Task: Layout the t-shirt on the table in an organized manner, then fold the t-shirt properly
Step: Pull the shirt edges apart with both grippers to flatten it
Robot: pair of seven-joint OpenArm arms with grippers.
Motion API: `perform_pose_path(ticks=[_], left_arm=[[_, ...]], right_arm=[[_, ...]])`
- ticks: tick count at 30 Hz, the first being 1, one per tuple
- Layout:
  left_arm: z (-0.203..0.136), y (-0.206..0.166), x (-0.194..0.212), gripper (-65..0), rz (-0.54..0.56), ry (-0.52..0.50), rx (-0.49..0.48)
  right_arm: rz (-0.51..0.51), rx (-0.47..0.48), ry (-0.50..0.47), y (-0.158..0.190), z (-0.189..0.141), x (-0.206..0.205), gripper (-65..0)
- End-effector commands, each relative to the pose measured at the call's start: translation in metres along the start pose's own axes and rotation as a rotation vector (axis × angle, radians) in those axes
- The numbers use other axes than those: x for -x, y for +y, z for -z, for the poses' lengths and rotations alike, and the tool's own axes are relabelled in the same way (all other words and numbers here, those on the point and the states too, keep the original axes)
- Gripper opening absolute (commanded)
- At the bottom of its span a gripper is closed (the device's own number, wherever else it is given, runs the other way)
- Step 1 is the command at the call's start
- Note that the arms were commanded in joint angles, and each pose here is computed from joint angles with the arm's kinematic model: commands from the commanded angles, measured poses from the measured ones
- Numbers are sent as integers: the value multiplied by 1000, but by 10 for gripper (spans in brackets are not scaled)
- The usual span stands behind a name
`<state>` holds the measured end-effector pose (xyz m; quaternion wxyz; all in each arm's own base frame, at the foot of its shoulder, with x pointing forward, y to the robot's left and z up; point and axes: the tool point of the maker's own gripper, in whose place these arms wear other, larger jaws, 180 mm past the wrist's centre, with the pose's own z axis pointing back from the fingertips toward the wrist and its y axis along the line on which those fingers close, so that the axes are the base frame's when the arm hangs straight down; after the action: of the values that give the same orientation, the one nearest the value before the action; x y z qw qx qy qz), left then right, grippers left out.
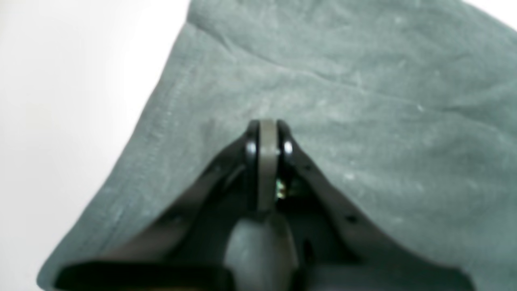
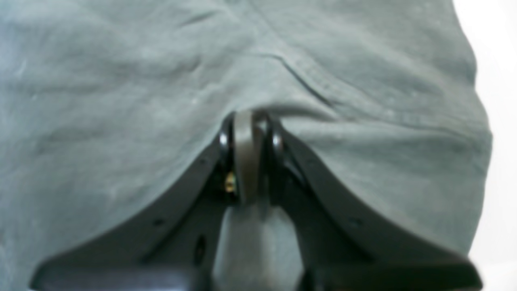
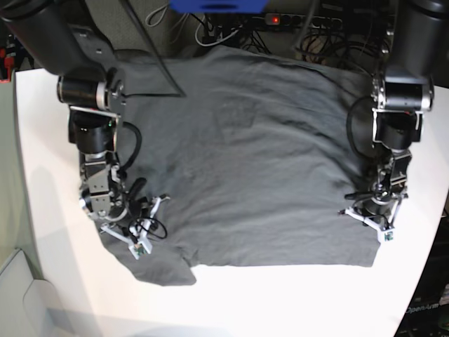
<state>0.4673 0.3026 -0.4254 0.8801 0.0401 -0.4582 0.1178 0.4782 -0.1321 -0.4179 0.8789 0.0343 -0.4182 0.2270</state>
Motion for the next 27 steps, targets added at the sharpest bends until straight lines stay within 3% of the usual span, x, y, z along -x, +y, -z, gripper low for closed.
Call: perform_pose_path(ticks=[1, 9, 15, 20, 27], left_arm=[[1, 8, -13, -650, 3, -7, -28], [-4, -11, -74, -650, 18, -74, 24], [-32, -20, -90, -650, 77, -10, 69], [-73, -4, -67, -650, 71, 47, 62], [-93, 12, -7, -650, 88, 154, 41]], right_arm=[[-3, 57, -101, -19, -3, -37, -580], [-24, 136, -241, -46, -18, -91, -580], [-88, 248, -106, -73, -52, -77, -581], [-211, 163, 68, -43, -77, -26, -581], [-224, 171, 190, -31, -95, 30, -581]])
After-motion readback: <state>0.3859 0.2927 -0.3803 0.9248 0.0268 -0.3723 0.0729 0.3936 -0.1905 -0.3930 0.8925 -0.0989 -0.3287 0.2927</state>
